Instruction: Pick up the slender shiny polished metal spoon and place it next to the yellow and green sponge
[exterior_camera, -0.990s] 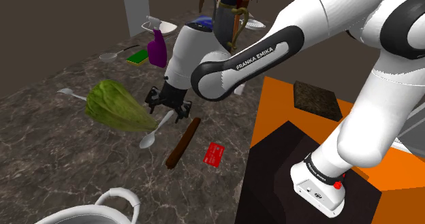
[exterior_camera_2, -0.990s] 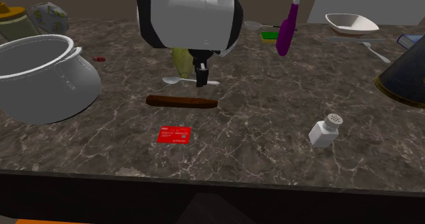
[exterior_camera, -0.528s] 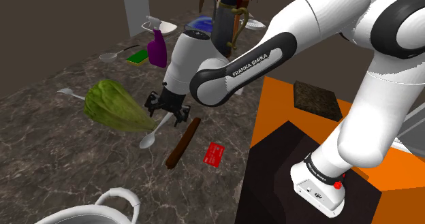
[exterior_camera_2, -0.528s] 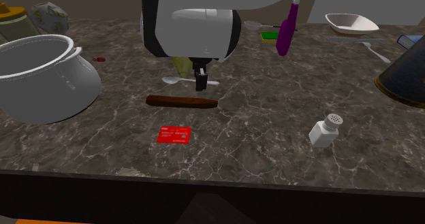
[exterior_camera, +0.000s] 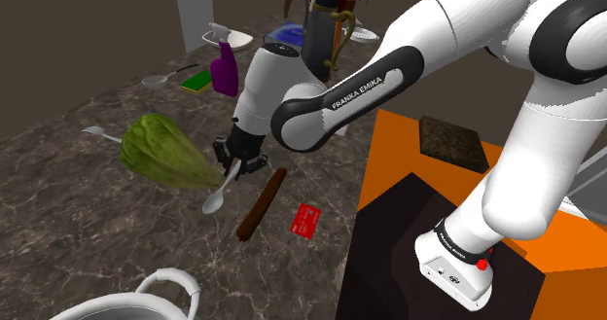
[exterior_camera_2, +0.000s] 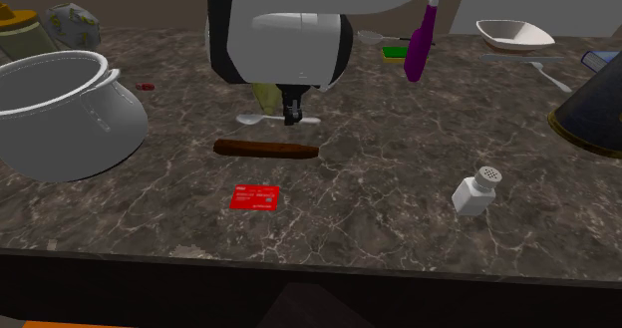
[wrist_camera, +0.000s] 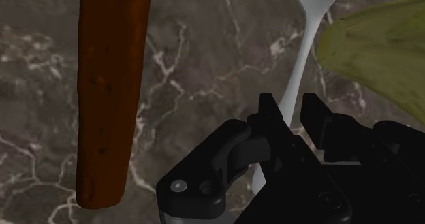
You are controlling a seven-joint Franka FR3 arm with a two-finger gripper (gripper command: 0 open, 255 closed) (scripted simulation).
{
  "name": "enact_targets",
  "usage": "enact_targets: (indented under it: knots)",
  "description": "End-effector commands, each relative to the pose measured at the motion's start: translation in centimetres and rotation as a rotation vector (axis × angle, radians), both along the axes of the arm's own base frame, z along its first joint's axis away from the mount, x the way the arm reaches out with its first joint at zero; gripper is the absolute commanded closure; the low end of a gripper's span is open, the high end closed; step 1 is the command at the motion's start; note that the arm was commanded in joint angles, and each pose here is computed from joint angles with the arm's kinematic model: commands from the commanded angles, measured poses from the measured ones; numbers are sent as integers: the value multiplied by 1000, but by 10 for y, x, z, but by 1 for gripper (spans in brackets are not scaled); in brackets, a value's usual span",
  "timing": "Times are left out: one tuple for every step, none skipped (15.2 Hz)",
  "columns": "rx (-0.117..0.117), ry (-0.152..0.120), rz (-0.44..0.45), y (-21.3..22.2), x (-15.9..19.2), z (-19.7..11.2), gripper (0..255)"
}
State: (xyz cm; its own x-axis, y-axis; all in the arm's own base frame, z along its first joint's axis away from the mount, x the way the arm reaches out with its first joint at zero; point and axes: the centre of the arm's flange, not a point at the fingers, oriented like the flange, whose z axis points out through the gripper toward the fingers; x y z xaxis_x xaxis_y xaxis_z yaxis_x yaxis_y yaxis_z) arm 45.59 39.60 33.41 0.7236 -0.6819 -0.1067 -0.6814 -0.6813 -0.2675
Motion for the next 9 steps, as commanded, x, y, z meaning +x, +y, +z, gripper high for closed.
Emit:
enact_targets:
  knots:
    - [0,0,0,0,0,0,255]
    - [0,0,0,0,0,0,255]
    - [0,0,0,0,0,0,255]
    - [0,0,0,0,0,0,255]
    - [0,0,0,0,0,0,255]
    - [0,0,0,0,0,5,255]
    - [0,0,0,0,0,11,255]
    - [0,0,0,0,0,16,255]
    - [0,0,0,0,0,21,255]
